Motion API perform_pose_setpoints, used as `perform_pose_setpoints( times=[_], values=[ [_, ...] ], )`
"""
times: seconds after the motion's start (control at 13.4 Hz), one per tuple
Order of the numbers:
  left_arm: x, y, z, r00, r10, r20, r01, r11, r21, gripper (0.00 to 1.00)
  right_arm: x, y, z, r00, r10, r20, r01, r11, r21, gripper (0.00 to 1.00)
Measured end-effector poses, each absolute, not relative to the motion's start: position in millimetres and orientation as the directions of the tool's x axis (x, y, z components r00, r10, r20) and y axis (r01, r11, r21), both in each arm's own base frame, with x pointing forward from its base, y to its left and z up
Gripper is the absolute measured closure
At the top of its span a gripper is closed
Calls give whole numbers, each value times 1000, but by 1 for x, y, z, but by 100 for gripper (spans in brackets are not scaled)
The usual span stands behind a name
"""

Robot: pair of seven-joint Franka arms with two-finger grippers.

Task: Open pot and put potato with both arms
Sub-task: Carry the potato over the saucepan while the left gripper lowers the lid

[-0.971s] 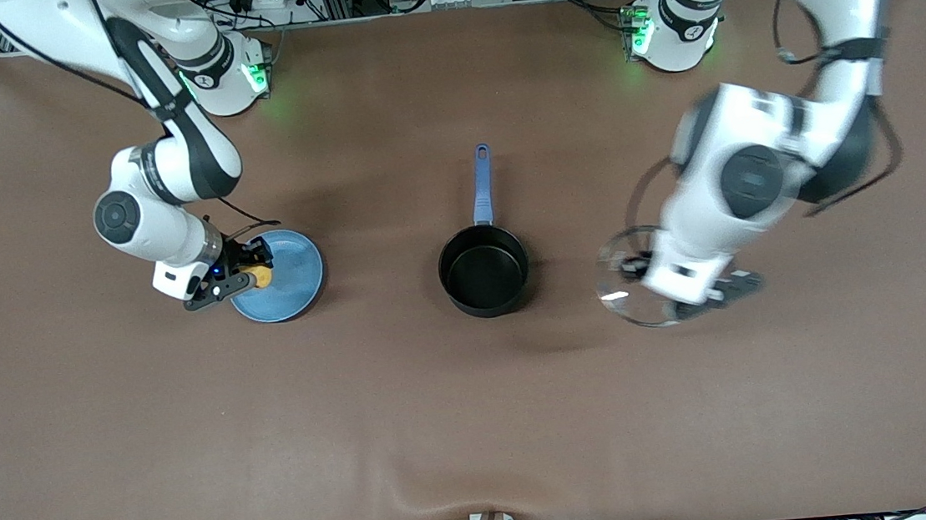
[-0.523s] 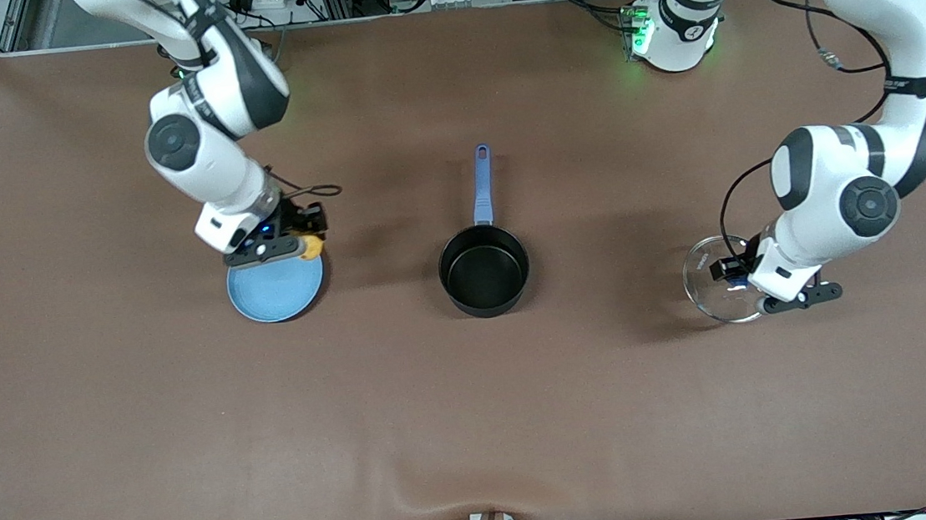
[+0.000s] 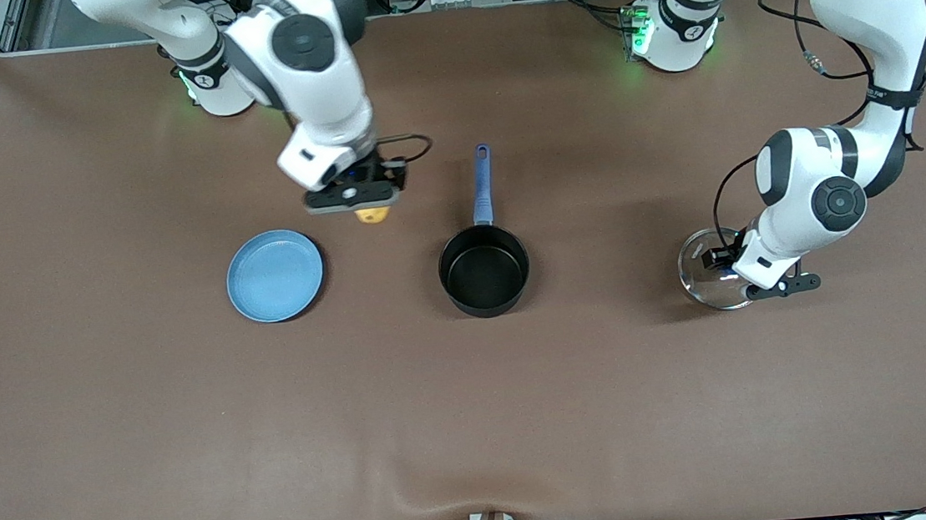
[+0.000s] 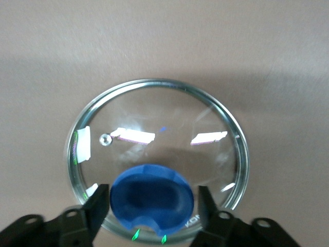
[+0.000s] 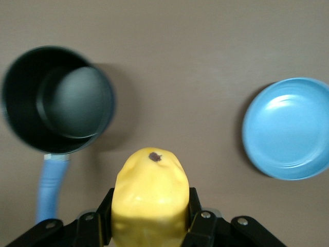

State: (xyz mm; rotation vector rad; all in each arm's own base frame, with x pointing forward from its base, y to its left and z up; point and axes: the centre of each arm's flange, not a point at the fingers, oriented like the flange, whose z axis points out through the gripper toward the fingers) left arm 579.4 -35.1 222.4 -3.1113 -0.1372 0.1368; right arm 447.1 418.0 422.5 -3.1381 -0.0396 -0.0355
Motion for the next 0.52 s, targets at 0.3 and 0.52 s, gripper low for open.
perform_pose_setpoints(
  times=[0.3, 0.52],
  values=[
    [621, -21, 318, 993, 116, 10, 117, -993, -32, 0, 444, 511, 383, 999, -33, 12, -33, -999, -24, 43],
    [631, -23, 458, 994, 113, 7, 113, -992, -58, 0, 457, 548, 332, 999, -44, 21, -44, -999, -12, 43]
  ],
)
